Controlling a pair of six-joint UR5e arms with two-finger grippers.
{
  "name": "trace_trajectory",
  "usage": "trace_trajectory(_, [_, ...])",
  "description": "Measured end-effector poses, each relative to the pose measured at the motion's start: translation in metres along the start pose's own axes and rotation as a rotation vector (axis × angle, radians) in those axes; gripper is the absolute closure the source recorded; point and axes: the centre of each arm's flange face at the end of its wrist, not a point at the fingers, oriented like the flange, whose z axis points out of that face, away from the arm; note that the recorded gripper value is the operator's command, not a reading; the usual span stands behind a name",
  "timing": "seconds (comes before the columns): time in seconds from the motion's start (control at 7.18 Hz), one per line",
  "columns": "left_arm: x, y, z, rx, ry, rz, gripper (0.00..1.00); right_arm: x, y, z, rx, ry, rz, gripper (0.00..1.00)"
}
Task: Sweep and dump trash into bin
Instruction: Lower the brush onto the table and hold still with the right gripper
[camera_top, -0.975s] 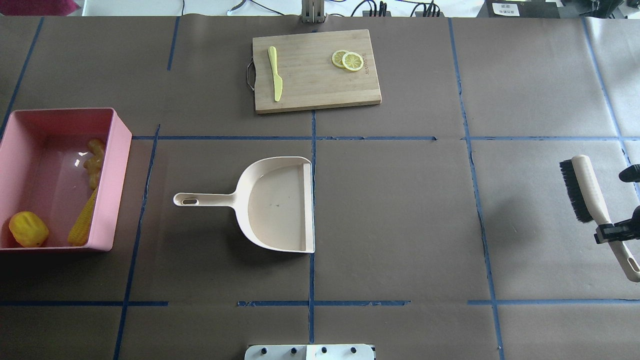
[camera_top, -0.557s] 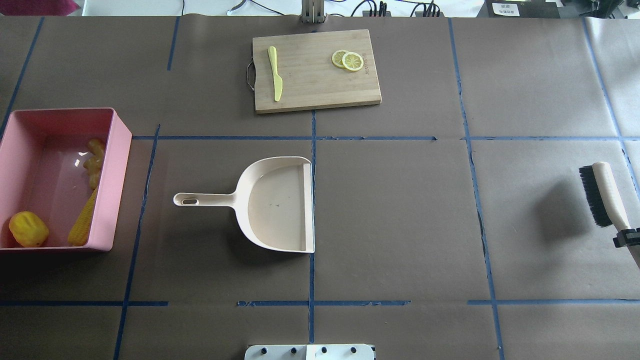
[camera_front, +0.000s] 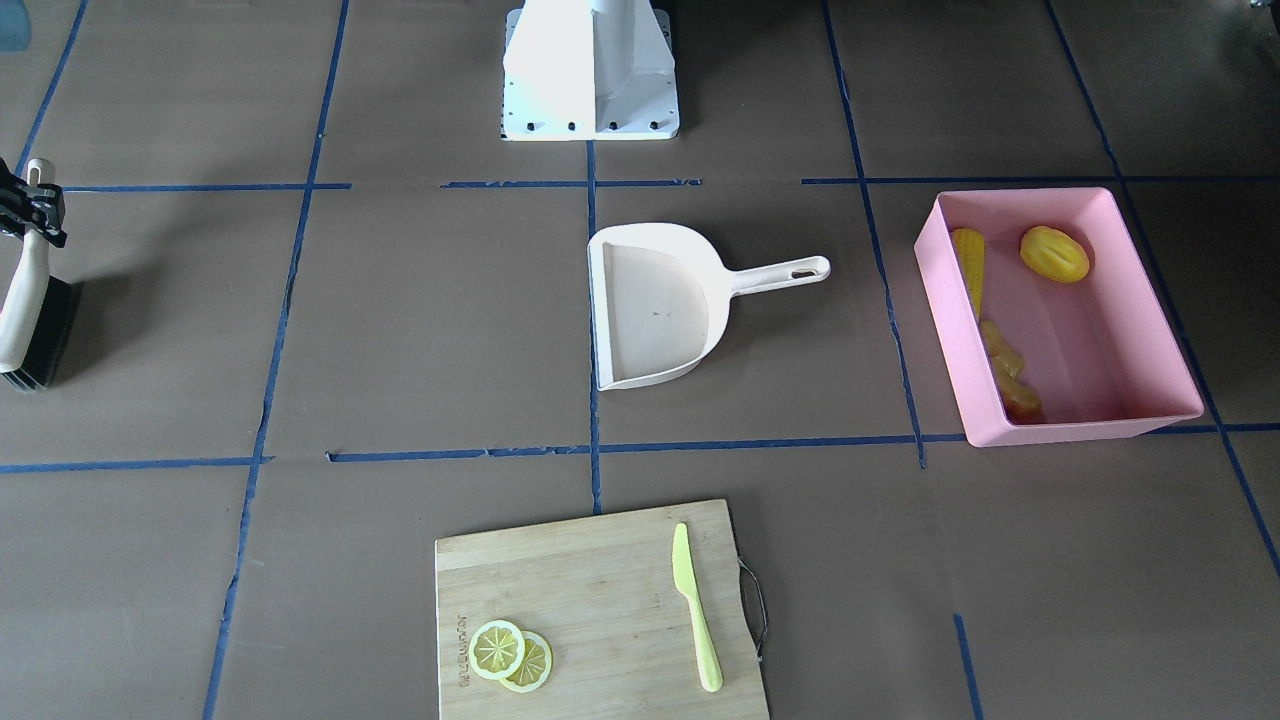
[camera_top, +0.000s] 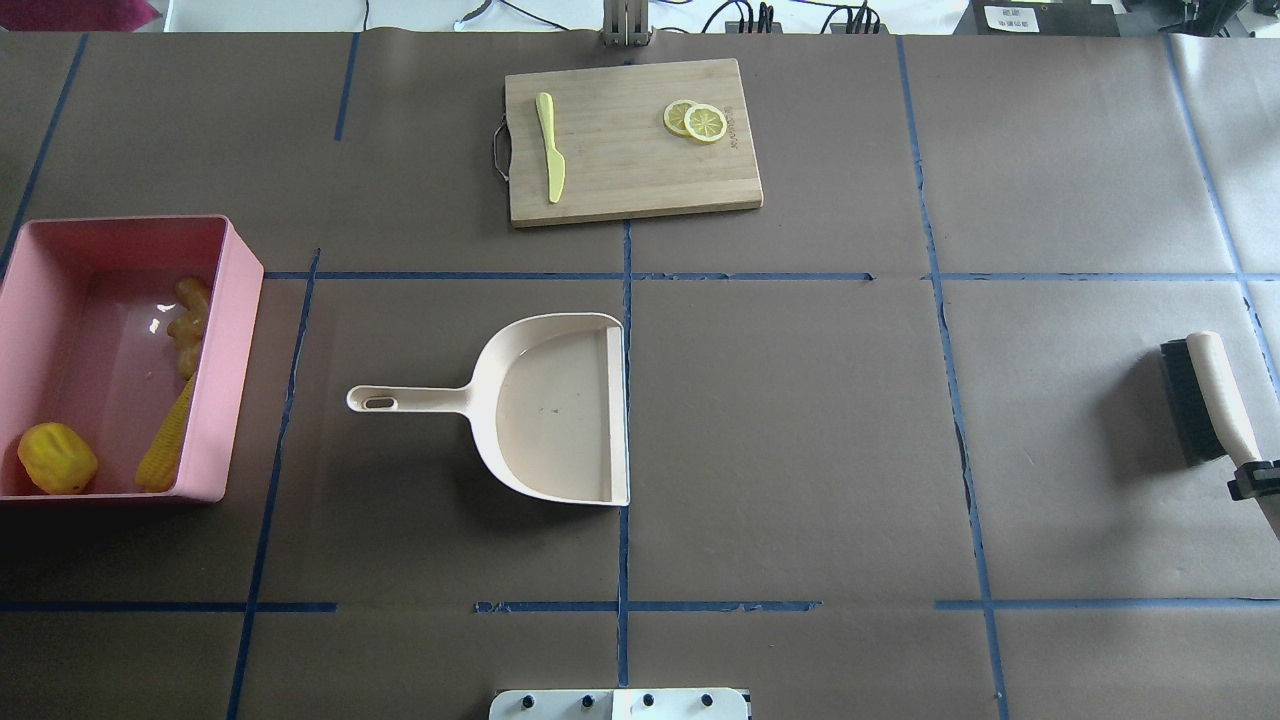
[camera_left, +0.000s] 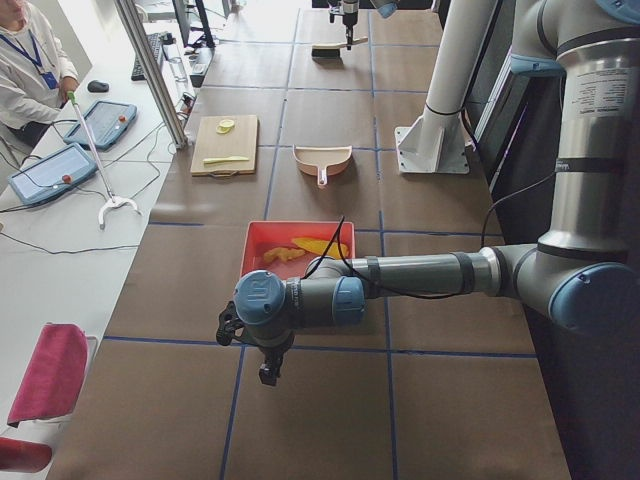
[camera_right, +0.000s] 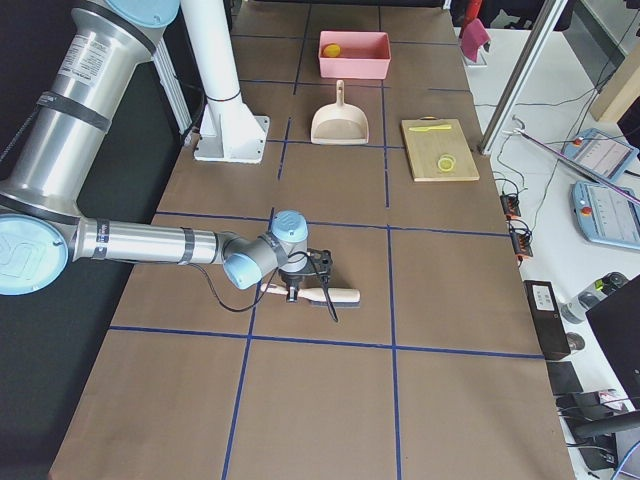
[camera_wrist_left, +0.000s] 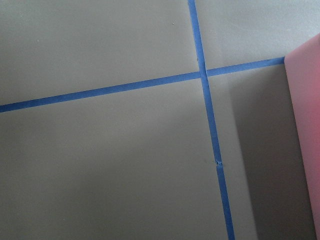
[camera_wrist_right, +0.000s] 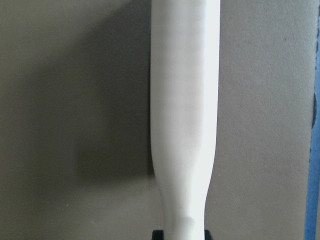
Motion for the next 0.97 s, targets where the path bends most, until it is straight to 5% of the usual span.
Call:
trace_trajectory(0.42, [0.0,0.0,0.0,0.001,0.0,0.001,0.0,-0.001,-0.006,-0.003,0.013,-0.008,0.001,0.0])
trace_trajectory(0.97, [0.002,0.01,0.001,0.002,0.014,-0.003,0.0,0.055,-0.021,-0.059,0.058,-0.072,-0.022,0.0])
